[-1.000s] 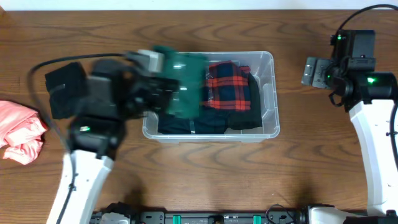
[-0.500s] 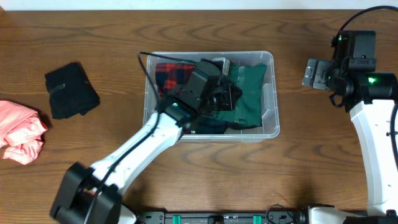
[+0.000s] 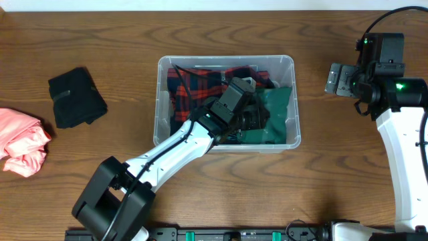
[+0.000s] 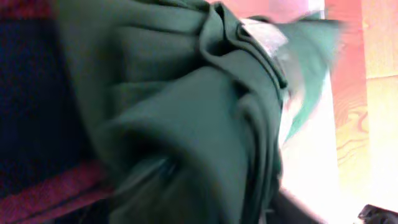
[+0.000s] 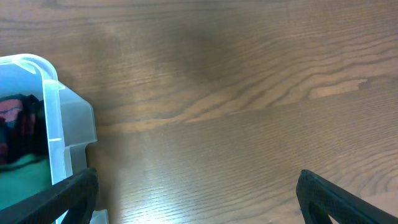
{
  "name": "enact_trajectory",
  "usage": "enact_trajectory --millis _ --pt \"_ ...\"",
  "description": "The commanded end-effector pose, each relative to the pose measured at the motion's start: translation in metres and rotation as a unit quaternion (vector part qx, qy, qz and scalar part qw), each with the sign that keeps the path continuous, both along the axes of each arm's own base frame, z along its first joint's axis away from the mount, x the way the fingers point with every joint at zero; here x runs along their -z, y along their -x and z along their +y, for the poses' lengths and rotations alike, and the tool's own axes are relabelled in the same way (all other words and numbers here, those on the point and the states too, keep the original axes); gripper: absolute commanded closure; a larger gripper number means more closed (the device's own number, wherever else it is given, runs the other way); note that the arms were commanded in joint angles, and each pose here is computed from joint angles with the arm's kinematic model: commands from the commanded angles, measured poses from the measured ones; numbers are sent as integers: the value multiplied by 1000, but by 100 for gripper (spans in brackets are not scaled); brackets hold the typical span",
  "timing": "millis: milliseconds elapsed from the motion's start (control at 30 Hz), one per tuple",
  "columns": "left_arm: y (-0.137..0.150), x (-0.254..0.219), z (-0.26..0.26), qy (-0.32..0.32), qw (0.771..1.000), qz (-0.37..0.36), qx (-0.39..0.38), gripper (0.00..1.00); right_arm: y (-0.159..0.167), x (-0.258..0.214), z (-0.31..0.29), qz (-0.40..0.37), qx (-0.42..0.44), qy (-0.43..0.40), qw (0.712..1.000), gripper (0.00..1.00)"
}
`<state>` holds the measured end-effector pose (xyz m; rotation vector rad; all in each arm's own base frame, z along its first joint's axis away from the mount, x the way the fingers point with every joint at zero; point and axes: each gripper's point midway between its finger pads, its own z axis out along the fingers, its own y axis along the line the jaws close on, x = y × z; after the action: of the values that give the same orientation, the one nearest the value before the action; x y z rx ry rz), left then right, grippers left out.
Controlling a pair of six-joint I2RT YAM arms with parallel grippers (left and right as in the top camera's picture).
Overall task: Pack container
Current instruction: 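Drop the green bundle into the bin's right side with the left gripper, then reach the left gripper to the pink garment and grasp it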
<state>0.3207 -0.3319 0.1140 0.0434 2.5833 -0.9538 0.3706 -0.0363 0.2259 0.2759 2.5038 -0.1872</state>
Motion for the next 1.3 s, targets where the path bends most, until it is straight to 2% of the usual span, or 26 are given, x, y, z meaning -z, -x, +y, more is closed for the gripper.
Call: enact_trajectory --millis 0,100,200,267,367,467,533,633,833,1000,1267 --pt "-19 -29 22 -3 999 -53 -3 2 1 2 -2 3 9 -2 1000 1" --pt "-37 -57 71 -47 992 -104 -50 2 1 2 -3 3 9 -1 1000 1" --pt "-49 -93 142 -111 974 -161 -115 2 1 2 -3 2 9 -1 1000 1" --pt "-51 -114 200 -142 958 -175 -179 2 1 2 -3 2 9 -1 1000 1" --pt "-45 -130 287 -167 931 -161 -284 2 1 2 -3 2 9 -1 1000 1" --pt "-30 -126 381 -193 889 -117 -398 2 1 2 -2 2 9 -2 1000 1" --pt "-21 -115 428 -209 869 -89 -440 2 1 2 -2 3 9 -2 1000 1" --pt "-14 -87 483 -217 856 -45 -468 2 1 2 -2 3 9 -2 1000 1" --pt "-17 -25 539 -173 869 8 -462 2 0 3 0 4 3 -6 1000 1" --pt "1 -1 598 -169 835 20 -523 2 2 12 0 18 0 -5 1000 1" --pt "28 -21 673 -192 777 -42 -597 2 6 37 0 46 -1 -4 999 1"
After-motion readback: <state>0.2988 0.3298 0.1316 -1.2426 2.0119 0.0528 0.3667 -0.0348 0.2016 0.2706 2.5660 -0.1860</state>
